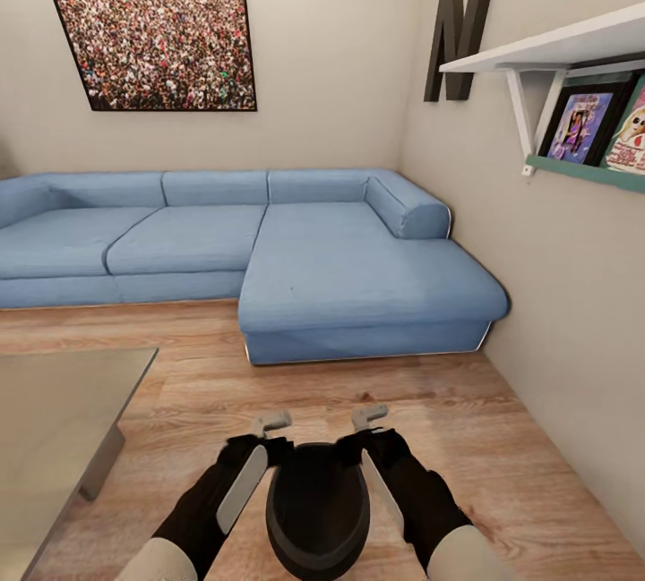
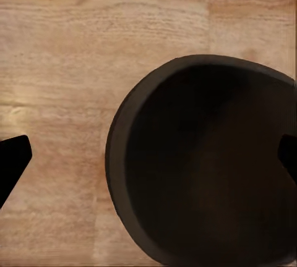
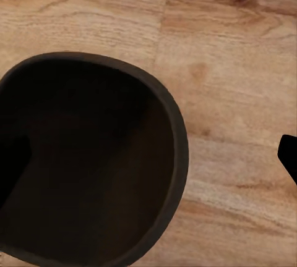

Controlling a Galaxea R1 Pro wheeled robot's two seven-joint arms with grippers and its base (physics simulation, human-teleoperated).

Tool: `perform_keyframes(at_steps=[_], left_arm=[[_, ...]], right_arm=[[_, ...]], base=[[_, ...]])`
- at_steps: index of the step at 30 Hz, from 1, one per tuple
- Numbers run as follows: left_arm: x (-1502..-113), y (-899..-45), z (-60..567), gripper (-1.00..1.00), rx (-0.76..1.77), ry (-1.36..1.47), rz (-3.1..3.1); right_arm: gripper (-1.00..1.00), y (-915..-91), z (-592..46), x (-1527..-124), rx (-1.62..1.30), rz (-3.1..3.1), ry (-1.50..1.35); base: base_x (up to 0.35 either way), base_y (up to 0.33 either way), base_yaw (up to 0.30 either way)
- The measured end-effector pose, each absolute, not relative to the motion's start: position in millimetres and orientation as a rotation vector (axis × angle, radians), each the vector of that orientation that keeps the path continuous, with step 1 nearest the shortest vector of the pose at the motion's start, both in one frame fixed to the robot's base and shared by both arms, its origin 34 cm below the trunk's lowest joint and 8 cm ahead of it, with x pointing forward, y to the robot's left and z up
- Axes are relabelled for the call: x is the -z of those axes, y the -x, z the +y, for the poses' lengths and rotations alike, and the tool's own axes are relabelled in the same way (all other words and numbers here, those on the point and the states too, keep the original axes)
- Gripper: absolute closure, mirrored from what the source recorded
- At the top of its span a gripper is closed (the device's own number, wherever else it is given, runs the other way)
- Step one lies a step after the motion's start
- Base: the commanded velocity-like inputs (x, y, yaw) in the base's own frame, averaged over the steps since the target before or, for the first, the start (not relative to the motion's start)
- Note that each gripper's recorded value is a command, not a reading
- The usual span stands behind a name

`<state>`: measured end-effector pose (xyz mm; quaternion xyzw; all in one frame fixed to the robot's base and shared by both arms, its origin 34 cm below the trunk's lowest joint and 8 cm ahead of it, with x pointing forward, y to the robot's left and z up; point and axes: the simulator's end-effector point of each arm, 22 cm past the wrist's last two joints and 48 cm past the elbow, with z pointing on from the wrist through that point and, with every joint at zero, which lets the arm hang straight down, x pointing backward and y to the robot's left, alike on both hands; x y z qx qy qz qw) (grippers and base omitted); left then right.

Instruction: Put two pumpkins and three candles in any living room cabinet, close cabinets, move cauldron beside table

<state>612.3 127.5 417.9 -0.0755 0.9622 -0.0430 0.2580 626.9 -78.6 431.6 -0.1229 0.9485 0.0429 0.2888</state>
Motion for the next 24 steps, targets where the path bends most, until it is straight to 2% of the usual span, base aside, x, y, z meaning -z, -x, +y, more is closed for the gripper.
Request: perform_keyframes(at_steps=[24], left_arm=[[-384.6,-598.7,115.9,-1.00,0.190,0.268,2.651]], right_arm=[[-1.00,-645.3,-95.6,-386.7,-0.101,2.567,0.276]], base=[[0.000,0.000,0.000]])
